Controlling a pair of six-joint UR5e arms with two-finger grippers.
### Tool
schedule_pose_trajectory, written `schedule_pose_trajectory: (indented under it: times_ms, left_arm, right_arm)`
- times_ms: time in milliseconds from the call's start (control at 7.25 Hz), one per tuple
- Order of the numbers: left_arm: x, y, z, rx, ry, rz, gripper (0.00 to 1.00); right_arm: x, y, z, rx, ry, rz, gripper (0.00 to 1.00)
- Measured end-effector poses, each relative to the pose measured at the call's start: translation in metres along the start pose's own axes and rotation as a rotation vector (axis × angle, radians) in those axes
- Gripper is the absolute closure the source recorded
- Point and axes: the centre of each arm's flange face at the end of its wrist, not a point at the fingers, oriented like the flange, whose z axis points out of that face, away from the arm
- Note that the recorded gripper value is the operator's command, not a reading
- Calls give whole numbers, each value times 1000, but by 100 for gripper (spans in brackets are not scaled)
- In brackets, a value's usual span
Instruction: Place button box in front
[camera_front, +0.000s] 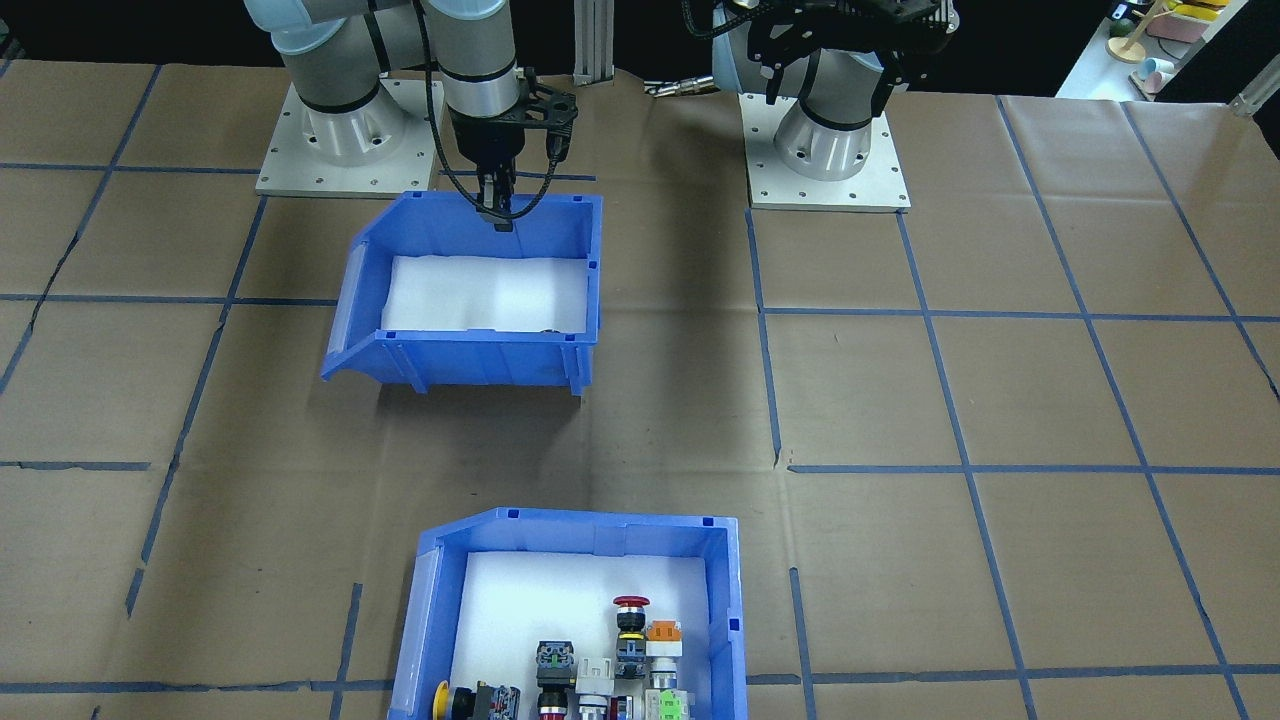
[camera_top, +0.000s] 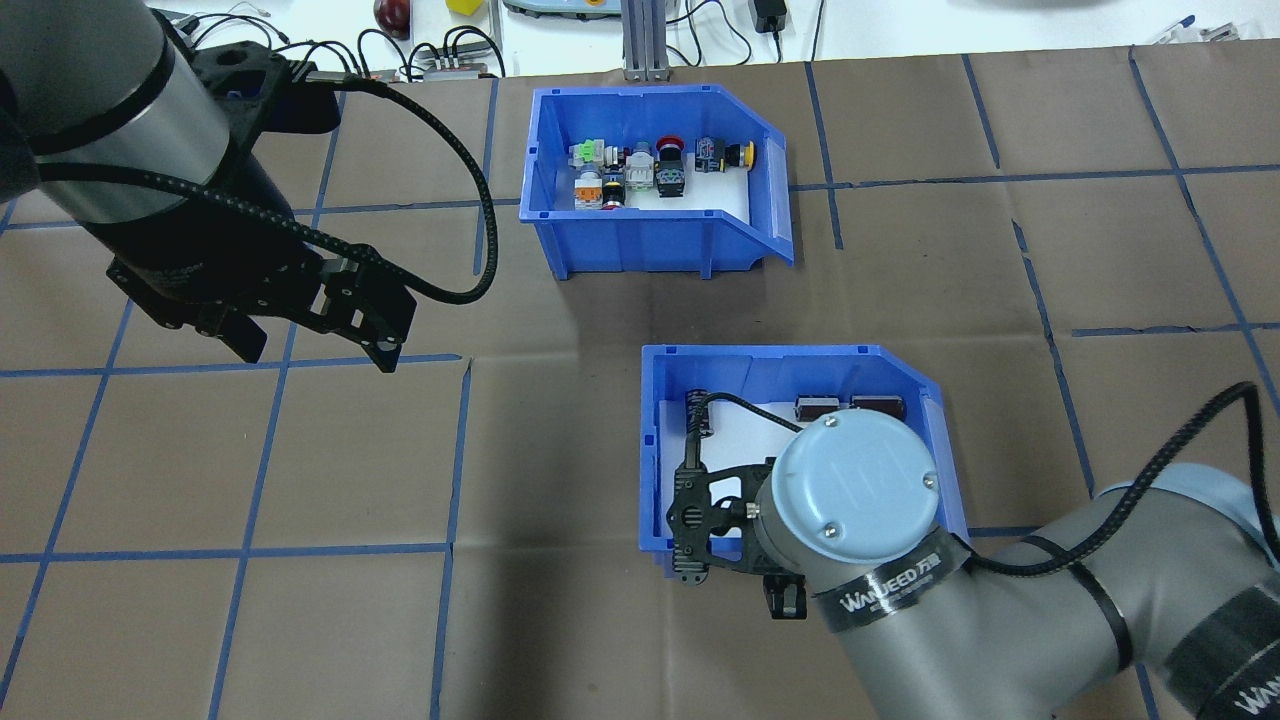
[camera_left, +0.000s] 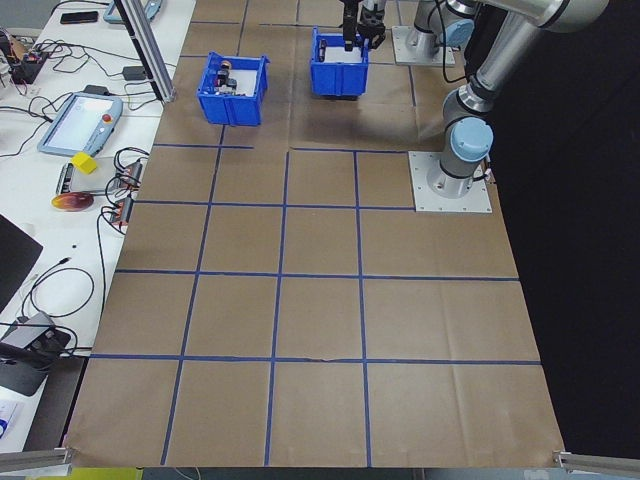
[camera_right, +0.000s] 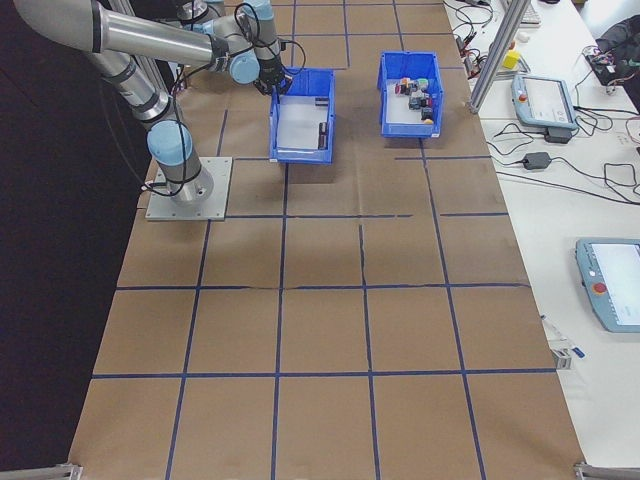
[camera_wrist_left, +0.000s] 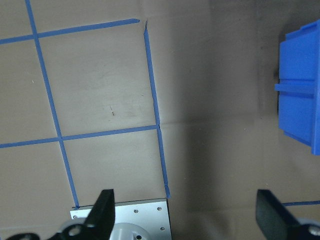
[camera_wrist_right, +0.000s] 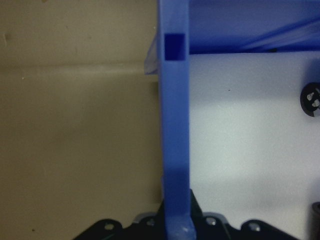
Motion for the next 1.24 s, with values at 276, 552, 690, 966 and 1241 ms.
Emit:
schedule_pose_trajectory:
  times_ms: [276, 552, 690, 966, 1241]
  left_arm:
    - [-11, -12, 20, -8, 0, -23, 1]
    - [-17, -20, 36, 12, -3, -34, 1]
    - [-18, -20, 41, 19, -4, -36, 1]
    - [-19, -21, 45, 21, -5, -39, 1]
    - [-19, -21, 45, 21, -8, -40, 1]
  right_arm:
    - [-15, -24, 9, -3, 10, -24, 89]
    - [-23, -36, 14, -7, 20, -51, 89]
    - [-26, -41, 18, -14, 28, -67, 88]
    - [-29, -50, 27, -20, 39, -94, 66]
    - [-29, -53, 29, -18, 47, -71, 0]
